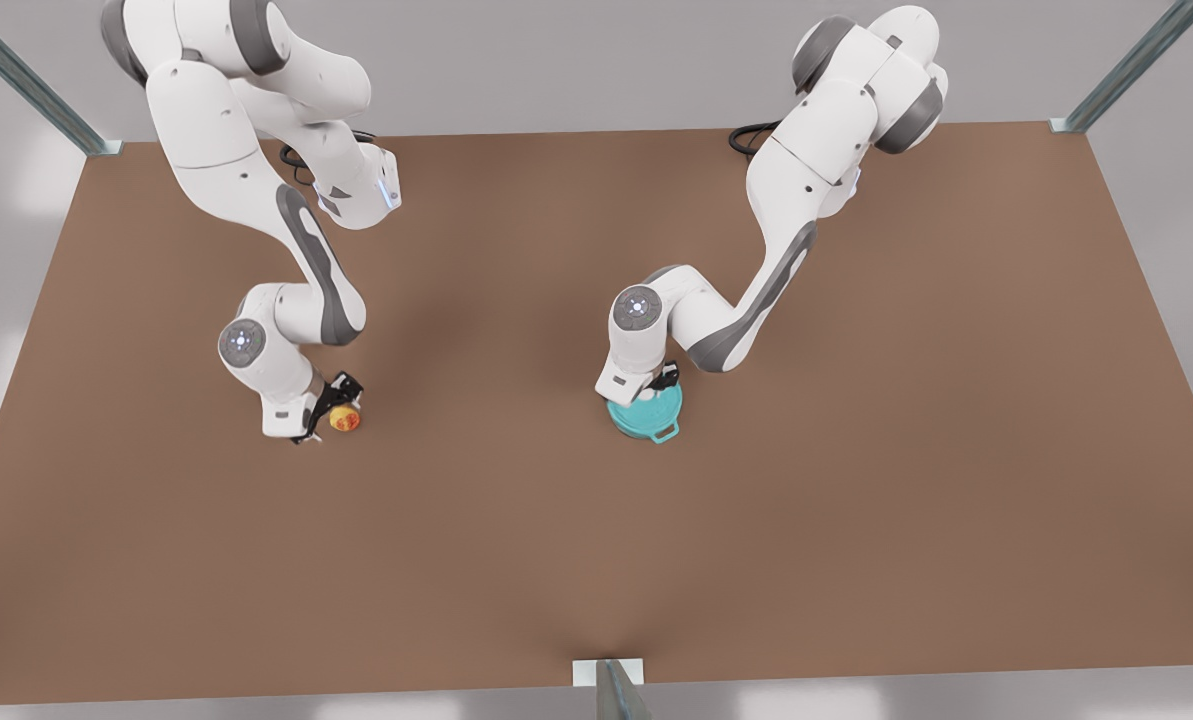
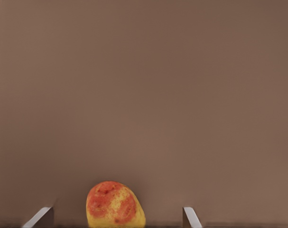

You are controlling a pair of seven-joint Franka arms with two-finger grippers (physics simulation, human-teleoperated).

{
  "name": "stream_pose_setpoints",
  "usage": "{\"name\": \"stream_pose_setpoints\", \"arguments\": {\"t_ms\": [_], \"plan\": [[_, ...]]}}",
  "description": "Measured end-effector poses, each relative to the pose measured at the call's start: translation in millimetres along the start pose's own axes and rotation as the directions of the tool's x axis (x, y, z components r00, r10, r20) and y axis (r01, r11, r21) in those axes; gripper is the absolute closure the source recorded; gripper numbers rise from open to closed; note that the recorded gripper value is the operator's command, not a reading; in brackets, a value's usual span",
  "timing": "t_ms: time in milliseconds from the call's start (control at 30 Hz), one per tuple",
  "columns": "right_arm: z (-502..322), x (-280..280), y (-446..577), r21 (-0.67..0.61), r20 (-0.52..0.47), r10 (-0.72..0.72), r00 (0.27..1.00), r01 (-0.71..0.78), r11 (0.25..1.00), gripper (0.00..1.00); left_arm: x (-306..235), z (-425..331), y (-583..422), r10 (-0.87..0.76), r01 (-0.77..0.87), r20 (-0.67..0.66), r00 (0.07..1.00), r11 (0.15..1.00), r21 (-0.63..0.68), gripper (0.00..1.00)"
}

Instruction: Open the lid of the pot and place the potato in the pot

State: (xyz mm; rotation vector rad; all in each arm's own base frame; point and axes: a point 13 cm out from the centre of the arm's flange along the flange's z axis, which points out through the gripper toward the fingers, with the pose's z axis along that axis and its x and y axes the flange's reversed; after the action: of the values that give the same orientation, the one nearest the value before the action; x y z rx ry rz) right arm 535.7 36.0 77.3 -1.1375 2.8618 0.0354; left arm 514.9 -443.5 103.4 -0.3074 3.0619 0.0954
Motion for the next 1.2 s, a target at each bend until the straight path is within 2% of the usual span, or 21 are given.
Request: {"name": "stream_pose_setpoints", "arguments": {"t_ms": [67,233,333,433,533,567,600,633,700,733,800,833,867,900,967,1100,1200], "plan": [[5,6,5,-0.008,-0.009,-0.014,1.000,0.014,1.000,0.00,0,-1,0,-0.010,0.010,0.002,1.000,1.000,0.000,0.50],[21,19,13,-0.030,-0.035,-0.042,0.999,0.041,0.999,0.00,-16,-13,-1,-0.047,0.047,0.018,0.999,0.999,0.015,0.52],[32,22,15,-0.038,-0.044,-0.056,0.997,0.054,0.998,0.00,-60,-22,19,-0.111,0.110,0.042,0.993,0.994,0.025,0.57],[37,22,14,-0.037,-0.044,-0.067,0.997,0.065,0.997,0.00,-108,-33,45,-0.169,0.167,0.060,0.984,0.985,0.045,0.57],[37,22,13,-0.034,-0.041,-0.077,0.996,0.076,0.997,0.00,-179,8,134,-0.260,0.260,0.037,0.965,0.965,0.018,0.57],[38,21,13,-0.034,-0.041,-0.081,0.996,0.079,0.996,0.04,-189,30,154,-0.258,0.258,0.030,0.966,0.966,0.006,0.55],[38,21,13,-0.033,-0.040,-0.084,0.996,0.082,0.996,0.07,-198,44,168,-0.249,0.249,0.030,0.968,0.969,0.004,0.08],[38,21,13,-0.033,-0.040,-0.087,0.995,0.085,0.996,0.08,-205,50,174,-0.232,0.232,0.035,0.972,0.973,0.010,0.00],[38,21,12,-0.032,-0.039,-0.092,0.995,0.091,0.995,0.09,-219,43,179,-0.196,0.194,0.059,0.979,0.980,0.031,0.00],[39,21,13,-0.032,-0.039,-0.095,0.995,0.094,0.995,0.15,-237,11,185,-0.204,0.200,0.072,0.976,0.978,0.064,0.00],[39,22,13,-0.033,-0.040,-0.100,0.994,0.098,0.995,0.22,-294,-114,239,-0.305,0.289,0.075,0.949,0.943,0.167,0.00],[40,22,13,-0.033,-0.040,-0.102,0.994,0.101,0.994,0.24,-304,-188,278,-0.332,0.311,0.090,0.939,0.932,0.186,0.00],[40,22,13,-0.033,-0.040,-0.104,0.994,0.103,0.994,0.25,-290,-250,314,-0.336,0.316,0.107,0.936,0.933,0.170,0.00],[40,21,12,-0.033,-0.040,-0.107,0.994,0.105,0.994,0.26,-255,-275,338,-0.325,0.313,0.090,0.941,0.941,0.125,0.00],[40,21,12,-0.033,-0.039,-0.111,0.993,0.109,0.993,0.26,-224,-270,352,-0.295,0.294,-0.004,0.955,0.951,0.098,0.00],[40,19,14,-0.034,-0.037,-0.121,0.992,0.120,0.992,0.33,-236,-256,388,-0.277,0.283,-0.080,0.957,0.957,0.064,0.00],[40,19,15,-0.034,-0.037,-0.125,0.991,0.124,0.992,0.36,-222,-248,388,-0.233,0.244,-0.142,0.962,0.967,0.066,0.00]]}}
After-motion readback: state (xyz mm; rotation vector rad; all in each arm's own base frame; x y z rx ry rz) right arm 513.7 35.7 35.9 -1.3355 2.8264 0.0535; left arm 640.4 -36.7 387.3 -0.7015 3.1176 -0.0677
